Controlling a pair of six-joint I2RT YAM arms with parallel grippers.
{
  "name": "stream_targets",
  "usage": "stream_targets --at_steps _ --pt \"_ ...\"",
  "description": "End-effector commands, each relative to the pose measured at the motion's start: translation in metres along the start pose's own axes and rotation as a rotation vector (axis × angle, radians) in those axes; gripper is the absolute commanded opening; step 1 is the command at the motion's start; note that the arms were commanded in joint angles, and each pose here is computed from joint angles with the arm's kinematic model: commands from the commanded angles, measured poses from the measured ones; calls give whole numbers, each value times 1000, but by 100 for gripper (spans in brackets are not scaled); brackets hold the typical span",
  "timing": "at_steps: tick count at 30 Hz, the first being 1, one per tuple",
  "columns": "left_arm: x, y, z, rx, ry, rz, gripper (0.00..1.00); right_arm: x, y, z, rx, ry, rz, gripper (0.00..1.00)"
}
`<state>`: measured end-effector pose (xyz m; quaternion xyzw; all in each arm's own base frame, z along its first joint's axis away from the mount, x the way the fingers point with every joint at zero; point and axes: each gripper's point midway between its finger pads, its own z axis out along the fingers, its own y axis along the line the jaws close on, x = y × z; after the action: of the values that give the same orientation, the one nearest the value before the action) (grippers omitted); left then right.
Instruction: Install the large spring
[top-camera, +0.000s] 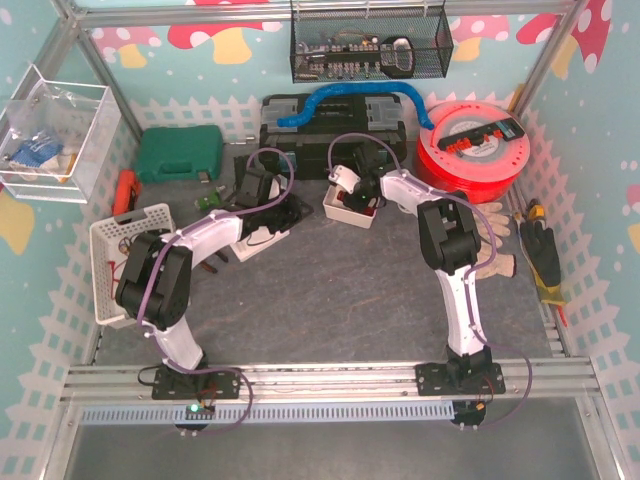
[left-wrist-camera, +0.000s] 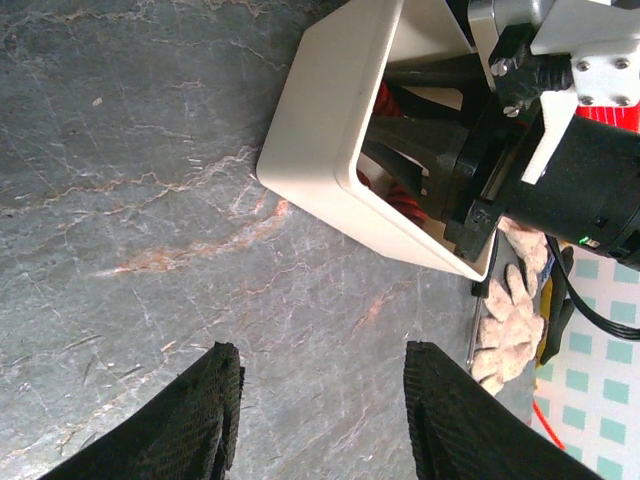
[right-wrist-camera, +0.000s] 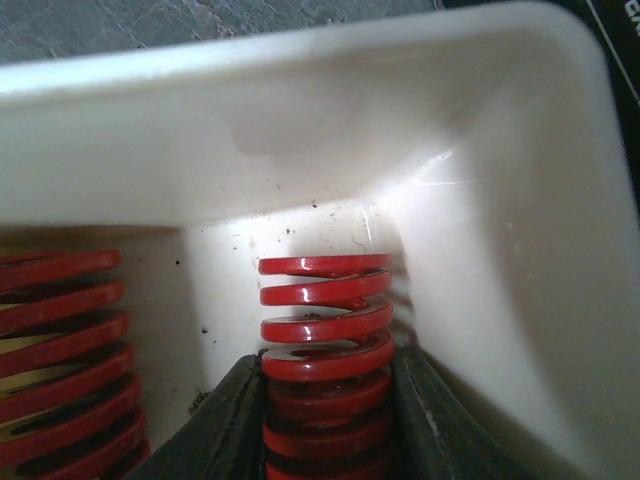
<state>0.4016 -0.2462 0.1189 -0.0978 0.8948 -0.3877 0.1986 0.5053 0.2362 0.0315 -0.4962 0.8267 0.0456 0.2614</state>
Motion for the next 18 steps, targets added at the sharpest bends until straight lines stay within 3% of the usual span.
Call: stream_targets --at_steps 1,9,14,18 --pt "-16 -19 -12 26 -50 25 49 -11 3 -20 -24 -30 -3 0" --pt "-36 -42 -27 76 -100 23 70 -32 -4 -55 31 -120 -3 0" --pt "-45 -53 -36 96 -130 35 71 -54 -1 -84 22 -223 25 0" --pt "-50 -61 -40 122 -140 47 65 -70 8 -111 14 -323 23 0"
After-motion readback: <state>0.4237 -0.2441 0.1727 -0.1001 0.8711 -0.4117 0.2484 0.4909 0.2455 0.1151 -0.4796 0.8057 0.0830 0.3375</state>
